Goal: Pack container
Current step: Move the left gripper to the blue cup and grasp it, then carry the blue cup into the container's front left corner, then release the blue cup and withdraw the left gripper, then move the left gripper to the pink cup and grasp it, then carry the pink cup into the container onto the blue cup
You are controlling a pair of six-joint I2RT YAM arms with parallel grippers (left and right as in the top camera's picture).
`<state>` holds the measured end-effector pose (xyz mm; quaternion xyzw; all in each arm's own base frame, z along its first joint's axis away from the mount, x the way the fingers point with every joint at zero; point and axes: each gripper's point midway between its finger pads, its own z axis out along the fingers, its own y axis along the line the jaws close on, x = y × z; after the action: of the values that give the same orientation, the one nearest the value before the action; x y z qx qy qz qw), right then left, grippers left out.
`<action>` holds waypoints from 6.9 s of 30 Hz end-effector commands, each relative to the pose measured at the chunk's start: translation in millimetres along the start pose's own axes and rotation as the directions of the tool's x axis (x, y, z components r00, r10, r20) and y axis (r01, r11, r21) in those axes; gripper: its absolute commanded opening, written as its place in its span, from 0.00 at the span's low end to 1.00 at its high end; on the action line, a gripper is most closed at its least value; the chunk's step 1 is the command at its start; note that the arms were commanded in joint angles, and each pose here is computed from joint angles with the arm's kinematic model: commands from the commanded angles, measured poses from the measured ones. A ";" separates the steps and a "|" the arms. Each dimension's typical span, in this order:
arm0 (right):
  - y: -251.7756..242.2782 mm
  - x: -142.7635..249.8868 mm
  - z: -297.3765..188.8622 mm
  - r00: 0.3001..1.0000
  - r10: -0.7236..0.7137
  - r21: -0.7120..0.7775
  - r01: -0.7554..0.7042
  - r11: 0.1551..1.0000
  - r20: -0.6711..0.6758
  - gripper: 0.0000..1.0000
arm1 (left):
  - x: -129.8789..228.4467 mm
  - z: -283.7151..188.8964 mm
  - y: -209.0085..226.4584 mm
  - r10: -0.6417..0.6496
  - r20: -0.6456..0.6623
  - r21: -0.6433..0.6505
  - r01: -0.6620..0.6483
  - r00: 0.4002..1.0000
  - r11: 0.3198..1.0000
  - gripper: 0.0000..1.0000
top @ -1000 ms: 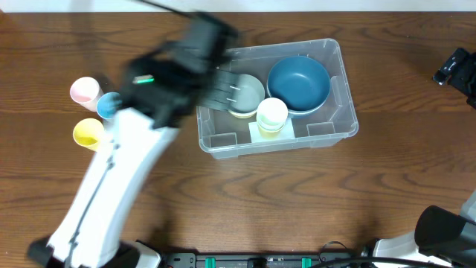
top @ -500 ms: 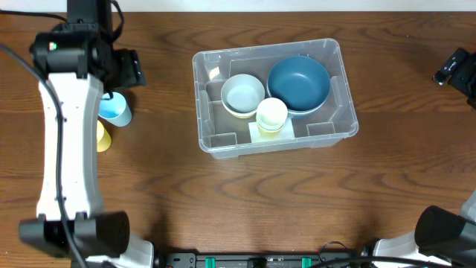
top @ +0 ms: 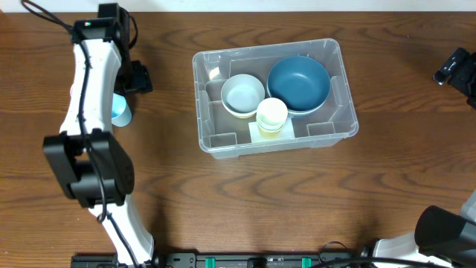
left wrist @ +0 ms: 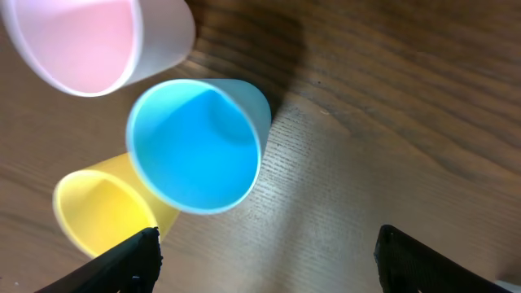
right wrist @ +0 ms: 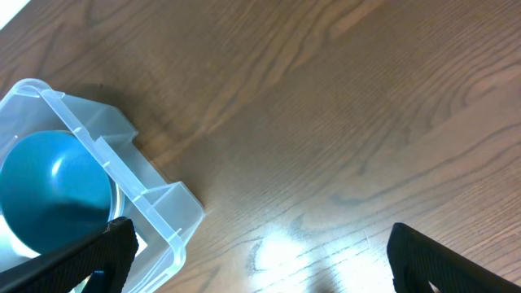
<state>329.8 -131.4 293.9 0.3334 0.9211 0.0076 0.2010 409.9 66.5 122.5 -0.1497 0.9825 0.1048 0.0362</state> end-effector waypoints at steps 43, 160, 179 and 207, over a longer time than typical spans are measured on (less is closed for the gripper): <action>0.7 0.2 -1.2 1.000 -0.008 -0.004 0.008 1.000 0.001 0.99 | 16.5 9.9 -36.9 0.026 -0.137 0.292 0.016 0.990 0.956 0.06; 0.7 0.2 -1.2 1.000 -0.008 -0.004 0.008 1.000 0.001 0.99 | -86.2 68.9 75.9 -0.210 0.220 0.022 0.210 0.953 0.977 1.00; 0.7 0.1 -1.2 1.000 -0.008 -0.005 0.008 1.000 0.002 0.99 | -68.1 108.0 54.1 -0.182 0.092 0.063 0.177 0.979 0.982 0.36; 0.7 0.2 -1.2 1.000 -0.008 -0.004 0.008 1.000 0.001 0.99 | 40.0 -162.8 -64.2 0.049 0.356 0.349 -0.182 0.933 0.919 0.06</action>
<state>329.6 -131.3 293.8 0.3334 0.9211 0.0076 0.2006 400.8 1.8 258.0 -0.1001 0.9655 -0.0162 0.2399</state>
